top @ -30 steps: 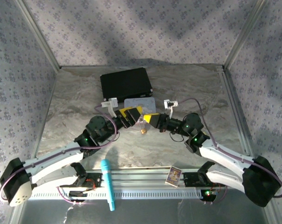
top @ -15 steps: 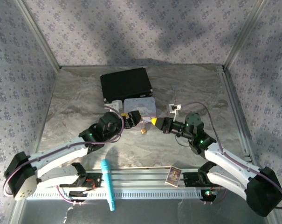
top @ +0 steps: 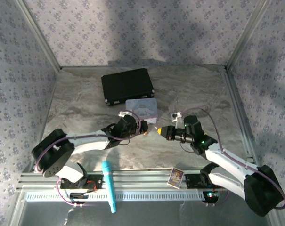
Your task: Unlock a padlock with a key
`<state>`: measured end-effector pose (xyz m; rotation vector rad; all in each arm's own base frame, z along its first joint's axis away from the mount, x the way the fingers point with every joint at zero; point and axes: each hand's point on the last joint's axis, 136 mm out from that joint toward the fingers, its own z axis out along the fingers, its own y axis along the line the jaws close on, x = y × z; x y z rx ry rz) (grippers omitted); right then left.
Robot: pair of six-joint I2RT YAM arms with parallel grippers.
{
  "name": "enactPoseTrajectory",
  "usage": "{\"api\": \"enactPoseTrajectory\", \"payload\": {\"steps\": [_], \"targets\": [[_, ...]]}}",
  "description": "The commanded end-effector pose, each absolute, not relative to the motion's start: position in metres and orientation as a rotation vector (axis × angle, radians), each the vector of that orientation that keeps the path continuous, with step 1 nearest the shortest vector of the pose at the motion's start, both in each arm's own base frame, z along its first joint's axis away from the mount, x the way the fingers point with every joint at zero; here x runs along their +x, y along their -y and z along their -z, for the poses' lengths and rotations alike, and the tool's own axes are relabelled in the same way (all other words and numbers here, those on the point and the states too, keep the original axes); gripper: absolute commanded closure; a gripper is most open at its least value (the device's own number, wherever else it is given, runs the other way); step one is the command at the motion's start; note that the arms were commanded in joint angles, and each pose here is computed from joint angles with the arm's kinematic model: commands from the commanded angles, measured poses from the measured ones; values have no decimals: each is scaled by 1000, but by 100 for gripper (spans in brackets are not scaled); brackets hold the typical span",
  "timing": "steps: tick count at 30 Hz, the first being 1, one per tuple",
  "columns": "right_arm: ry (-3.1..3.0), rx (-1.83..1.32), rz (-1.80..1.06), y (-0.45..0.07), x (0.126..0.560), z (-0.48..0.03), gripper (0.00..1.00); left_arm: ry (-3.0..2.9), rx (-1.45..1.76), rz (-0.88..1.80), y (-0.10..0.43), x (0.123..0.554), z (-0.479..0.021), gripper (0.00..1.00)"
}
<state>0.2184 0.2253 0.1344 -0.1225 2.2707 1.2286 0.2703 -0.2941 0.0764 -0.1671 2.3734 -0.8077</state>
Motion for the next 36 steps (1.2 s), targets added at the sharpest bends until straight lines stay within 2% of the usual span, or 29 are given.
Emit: {"api": "enactPoseTrajectory", "payload": {"steps": [1,11,21,31,36], "targets": [[-2338,-128,-1123,-213,215,-113,100,-2340,-207,924,308,278,-78,21],[-2375,-105,-1116,-211,214,-97,100,-2392,-224,905,317,282,-49,25],[-2403,-84,-1107,-212,217,-80,100,-2400,-210,921,329,281,-43,46],[-2410,-60,-1139,-219,223,-73,100,-2427,-208,921,339,274,-30,58],[-2425,-41,-1157,-223,227,-66,100,-2435,-215,903,338,273,-24,74]]}}
